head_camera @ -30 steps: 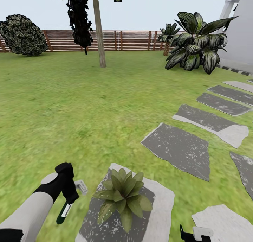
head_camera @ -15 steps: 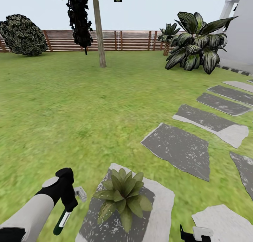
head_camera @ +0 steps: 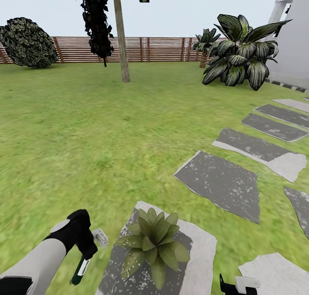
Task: Pick up the pesticide atomizer in the garden and spray insectifuge to fully cover both potted plants in the garden.
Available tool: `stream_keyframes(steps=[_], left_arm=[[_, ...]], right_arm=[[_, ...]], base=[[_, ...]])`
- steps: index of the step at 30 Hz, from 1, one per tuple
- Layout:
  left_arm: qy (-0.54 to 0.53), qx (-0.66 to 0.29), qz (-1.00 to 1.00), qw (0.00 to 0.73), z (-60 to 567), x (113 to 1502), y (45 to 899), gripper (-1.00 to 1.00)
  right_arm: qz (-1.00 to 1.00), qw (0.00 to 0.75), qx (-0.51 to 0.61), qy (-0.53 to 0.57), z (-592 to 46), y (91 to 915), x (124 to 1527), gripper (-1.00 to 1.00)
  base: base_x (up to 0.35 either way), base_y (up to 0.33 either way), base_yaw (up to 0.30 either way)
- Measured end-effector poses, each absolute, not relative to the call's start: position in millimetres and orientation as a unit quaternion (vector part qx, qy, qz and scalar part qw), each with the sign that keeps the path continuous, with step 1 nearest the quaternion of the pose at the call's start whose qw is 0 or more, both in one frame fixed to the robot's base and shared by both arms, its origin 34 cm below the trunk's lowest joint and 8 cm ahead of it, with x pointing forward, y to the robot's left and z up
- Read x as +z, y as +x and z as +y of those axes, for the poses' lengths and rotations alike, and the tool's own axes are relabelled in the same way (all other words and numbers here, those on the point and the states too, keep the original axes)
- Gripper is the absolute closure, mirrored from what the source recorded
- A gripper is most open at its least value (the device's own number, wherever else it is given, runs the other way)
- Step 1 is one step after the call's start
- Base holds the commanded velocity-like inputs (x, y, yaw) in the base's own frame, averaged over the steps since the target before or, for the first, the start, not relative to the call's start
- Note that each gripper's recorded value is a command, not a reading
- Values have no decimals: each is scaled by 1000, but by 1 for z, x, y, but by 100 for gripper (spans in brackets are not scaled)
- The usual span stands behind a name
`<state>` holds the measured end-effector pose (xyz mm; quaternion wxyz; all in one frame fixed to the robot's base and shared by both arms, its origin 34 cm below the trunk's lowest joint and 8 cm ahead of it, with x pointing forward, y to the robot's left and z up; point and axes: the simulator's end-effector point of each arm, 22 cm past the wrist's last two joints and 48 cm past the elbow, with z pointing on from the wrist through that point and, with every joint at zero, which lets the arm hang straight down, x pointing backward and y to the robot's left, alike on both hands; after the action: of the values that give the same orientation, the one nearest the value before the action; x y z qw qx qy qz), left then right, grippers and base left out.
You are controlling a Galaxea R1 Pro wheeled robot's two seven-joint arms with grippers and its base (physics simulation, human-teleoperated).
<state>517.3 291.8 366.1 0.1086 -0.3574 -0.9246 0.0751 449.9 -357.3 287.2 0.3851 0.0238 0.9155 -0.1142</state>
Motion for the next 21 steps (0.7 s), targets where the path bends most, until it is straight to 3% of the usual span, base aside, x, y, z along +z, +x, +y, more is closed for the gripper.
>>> stream_keyframes(steps=[10,21], left_arm=[[-375,72,-920,91,285,369,529,100],[-373,79,-916,127,295,351,489,100]], right_arm=[[916,385,-114,24,-357,450,287,-100],[916,385,-114,24,-357,450,287,-100]], base=[[33,26,0],[8,6,0]])
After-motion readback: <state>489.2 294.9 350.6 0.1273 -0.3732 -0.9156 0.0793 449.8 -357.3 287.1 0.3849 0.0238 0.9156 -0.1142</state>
